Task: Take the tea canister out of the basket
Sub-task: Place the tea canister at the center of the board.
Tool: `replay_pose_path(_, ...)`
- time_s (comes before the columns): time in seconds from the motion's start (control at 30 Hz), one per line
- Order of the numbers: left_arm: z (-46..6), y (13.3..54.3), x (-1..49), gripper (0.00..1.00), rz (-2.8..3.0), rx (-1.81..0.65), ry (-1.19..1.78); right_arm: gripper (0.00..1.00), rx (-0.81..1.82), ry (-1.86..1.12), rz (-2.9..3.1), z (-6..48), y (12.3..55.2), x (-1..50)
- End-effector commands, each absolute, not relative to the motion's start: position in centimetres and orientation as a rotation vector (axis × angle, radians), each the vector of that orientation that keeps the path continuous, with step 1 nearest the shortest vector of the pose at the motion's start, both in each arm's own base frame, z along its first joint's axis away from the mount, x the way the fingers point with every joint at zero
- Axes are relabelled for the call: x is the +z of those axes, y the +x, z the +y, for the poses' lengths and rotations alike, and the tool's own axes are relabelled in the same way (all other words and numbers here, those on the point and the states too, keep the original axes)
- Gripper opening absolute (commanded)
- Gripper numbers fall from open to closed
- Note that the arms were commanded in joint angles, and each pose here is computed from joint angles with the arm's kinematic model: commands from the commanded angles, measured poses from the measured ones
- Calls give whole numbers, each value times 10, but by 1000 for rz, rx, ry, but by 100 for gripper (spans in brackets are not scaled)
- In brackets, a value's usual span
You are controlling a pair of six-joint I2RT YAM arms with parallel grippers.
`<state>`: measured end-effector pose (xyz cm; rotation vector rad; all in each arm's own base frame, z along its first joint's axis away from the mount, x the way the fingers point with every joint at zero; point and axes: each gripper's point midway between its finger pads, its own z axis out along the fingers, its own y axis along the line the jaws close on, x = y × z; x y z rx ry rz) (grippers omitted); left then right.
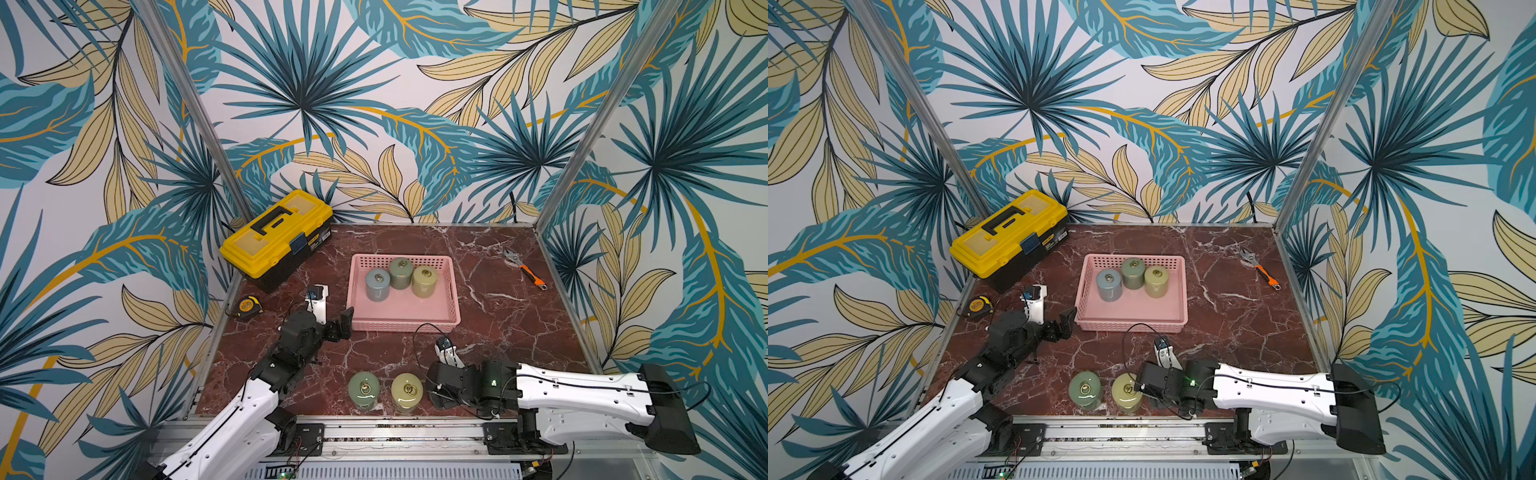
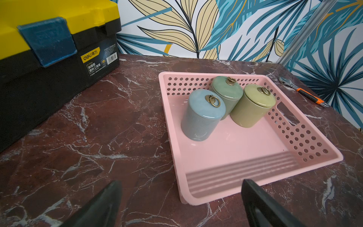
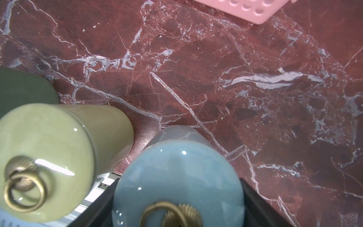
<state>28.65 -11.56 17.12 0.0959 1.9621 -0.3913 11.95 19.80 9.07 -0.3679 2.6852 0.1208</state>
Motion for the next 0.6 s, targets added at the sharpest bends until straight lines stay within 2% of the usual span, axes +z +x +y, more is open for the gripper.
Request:
replay_pose_path(0.0,-113,285,165,100,1955,-378,101,57,141,-313,2656,199,123,90)
replay_pose_path(0.33,-113,285,165,100,1956,-379,98,59,142,-306,2669,198,117,83)
replay_pose_path(0.57,-113,284,165,100,1957,-379,99,78,137,-298,2682,197,113,79)
